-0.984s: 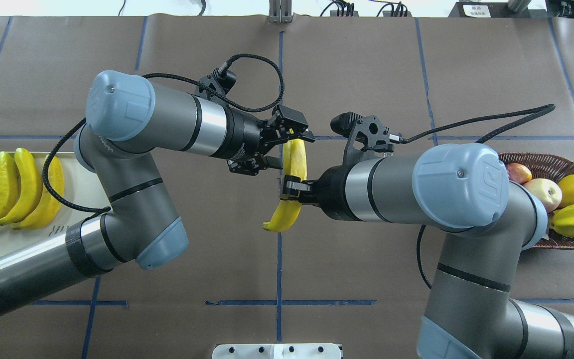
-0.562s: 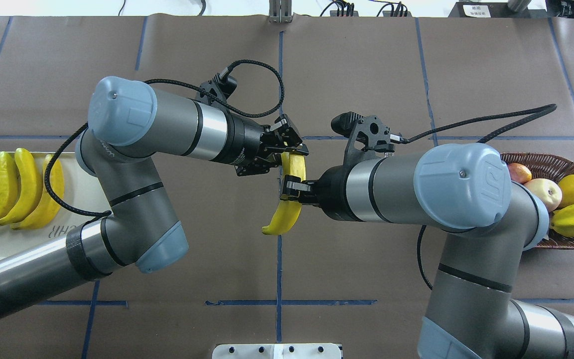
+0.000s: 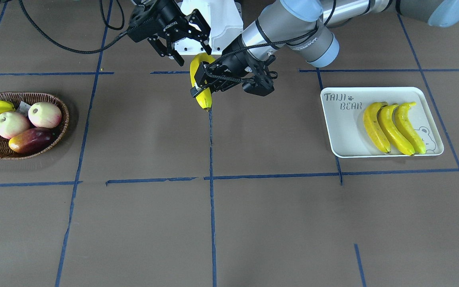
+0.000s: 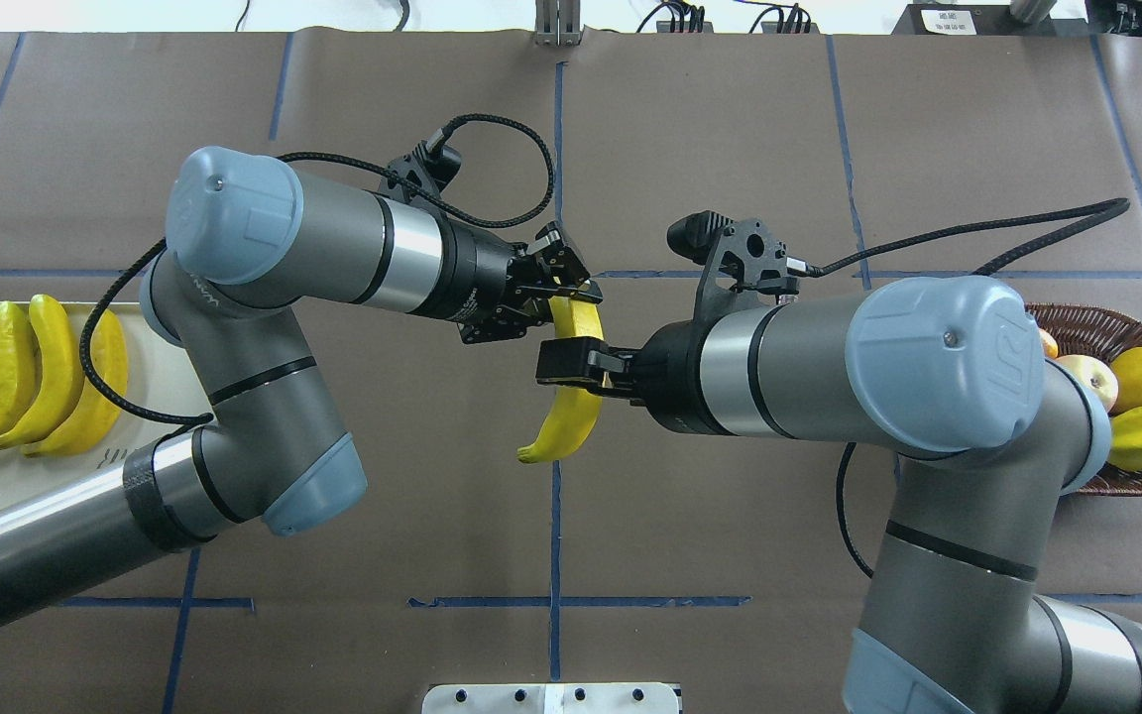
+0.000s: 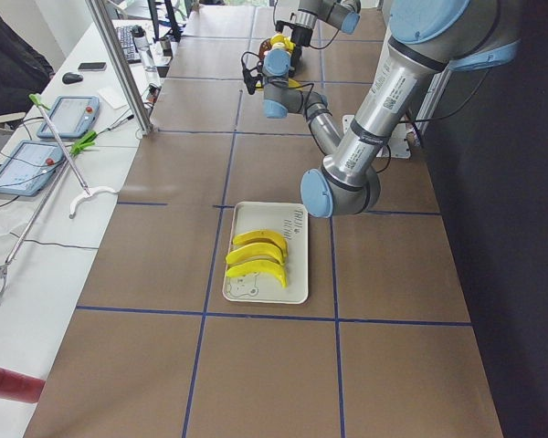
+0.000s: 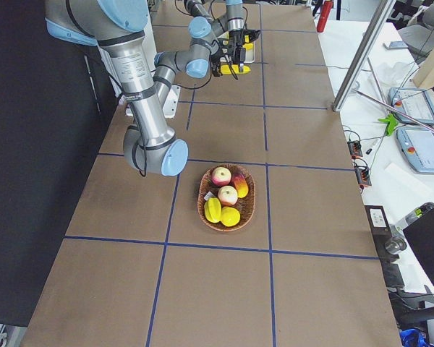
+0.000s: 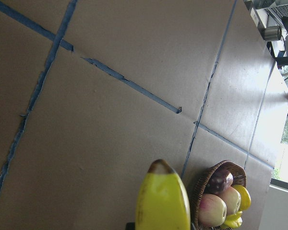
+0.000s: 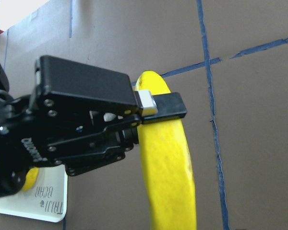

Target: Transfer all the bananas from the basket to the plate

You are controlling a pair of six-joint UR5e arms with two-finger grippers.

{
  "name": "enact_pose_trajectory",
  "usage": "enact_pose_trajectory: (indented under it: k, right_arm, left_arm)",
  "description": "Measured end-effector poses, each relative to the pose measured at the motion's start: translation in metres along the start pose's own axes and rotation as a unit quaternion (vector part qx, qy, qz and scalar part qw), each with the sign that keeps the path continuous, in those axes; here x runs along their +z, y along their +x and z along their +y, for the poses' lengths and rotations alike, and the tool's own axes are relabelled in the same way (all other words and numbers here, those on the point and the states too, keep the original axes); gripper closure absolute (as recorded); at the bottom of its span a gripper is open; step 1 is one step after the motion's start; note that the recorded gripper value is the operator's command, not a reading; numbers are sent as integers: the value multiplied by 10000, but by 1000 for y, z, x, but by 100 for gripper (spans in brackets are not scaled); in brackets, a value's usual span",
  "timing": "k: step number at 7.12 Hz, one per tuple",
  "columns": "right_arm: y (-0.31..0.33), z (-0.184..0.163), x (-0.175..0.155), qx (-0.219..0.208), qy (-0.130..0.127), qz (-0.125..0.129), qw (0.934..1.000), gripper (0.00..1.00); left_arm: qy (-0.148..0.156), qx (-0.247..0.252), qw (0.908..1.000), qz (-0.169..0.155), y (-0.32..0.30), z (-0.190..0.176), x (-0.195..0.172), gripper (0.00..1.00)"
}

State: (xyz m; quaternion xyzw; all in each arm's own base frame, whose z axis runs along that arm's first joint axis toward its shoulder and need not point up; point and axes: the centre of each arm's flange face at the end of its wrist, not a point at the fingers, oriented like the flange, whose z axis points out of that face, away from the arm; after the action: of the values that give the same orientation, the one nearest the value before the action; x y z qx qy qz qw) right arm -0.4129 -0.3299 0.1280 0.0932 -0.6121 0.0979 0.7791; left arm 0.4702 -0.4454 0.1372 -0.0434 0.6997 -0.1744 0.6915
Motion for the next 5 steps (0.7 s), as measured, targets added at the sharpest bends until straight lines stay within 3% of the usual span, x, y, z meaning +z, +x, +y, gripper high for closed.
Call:
enact_pose_trajectory:
  k: [3, 5]
  right_arm:
    - [15, 5, -45, -15, -26, -140, 9999, 0]
    - [62, -7, -65, 74, 104, 230, 9997, 0]
  left_arm:
    - [601, 183, 9968, -499, -56, -74, -34, 100]
    - [1066, 307, 9882, -1054, -138, -126, -80, 100]
